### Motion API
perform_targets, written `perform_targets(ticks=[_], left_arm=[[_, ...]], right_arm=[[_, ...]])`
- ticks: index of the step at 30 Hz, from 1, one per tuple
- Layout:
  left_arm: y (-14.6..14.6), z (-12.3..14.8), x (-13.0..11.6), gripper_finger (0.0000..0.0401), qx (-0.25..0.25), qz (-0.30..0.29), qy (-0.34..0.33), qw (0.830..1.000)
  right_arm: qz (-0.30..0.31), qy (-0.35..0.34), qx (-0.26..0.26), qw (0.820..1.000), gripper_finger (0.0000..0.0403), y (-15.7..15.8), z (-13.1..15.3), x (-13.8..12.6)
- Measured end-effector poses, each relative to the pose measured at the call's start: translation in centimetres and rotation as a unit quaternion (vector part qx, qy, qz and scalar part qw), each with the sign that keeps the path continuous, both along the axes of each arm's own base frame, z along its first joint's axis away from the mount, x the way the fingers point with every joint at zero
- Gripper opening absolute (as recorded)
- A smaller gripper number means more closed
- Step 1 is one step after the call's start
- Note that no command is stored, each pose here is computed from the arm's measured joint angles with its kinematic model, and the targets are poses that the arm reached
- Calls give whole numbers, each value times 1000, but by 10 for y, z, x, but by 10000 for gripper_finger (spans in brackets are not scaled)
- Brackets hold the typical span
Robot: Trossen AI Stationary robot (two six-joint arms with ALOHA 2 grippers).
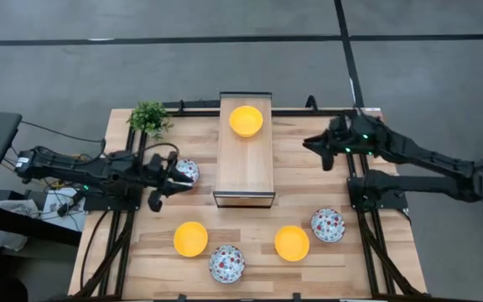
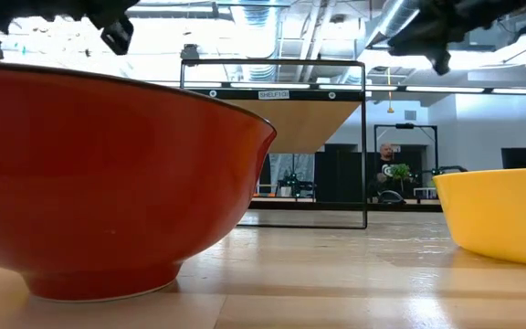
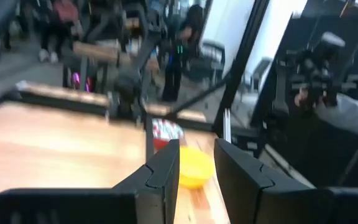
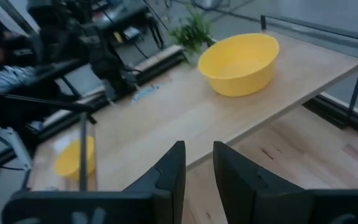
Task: Pick & Place Mini bowls
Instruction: Stack the left yellow bowl on top of the yellow bowl on the shelf
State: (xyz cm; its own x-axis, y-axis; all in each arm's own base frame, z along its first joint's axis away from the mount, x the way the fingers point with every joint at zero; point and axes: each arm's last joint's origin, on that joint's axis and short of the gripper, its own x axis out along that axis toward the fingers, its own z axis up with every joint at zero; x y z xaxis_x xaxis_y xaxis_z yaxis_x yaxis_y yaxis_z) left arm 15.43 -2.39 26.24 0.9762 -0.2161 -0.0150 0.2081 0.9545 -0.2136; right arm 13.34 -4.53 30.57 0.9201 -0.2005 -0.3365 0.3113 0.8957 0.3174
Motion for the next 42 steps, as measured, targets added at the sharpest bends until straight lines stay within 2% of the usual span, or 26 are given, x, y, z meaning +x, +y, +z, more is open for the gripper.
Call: perform_targets(ticks=[6, 16, 20, 26, 28, 42], left_arm=[[-9, 23, 17, 99, 7, -32, 67, 997], [-27, 52, 18, 99, -6, -73, 128, 989], [-35, 50, 20, 99, -32, -82, 172, 981], [-47, 32, 24, 99, -71, -81, 284, 953], [-51, 30, 26, 99, -81, -86, 297, 948], [-63, 23, 27, 99, -141, -130, 352, 916]], right_arm=[[14, -38, -12, 999, 71, 13, -15, -27], [-6, -110, -11, 994, 71, 25, -51, -62], [-9, -143, -4, 990, 71, 28, -67, -72], [-3, -157, 9, 987, 71, 28, -68, -68], [-9, -143, 23, 989, 71, 27, -72, -66], [-7, -148, 21, 989, 71, 27, -72, -66]])
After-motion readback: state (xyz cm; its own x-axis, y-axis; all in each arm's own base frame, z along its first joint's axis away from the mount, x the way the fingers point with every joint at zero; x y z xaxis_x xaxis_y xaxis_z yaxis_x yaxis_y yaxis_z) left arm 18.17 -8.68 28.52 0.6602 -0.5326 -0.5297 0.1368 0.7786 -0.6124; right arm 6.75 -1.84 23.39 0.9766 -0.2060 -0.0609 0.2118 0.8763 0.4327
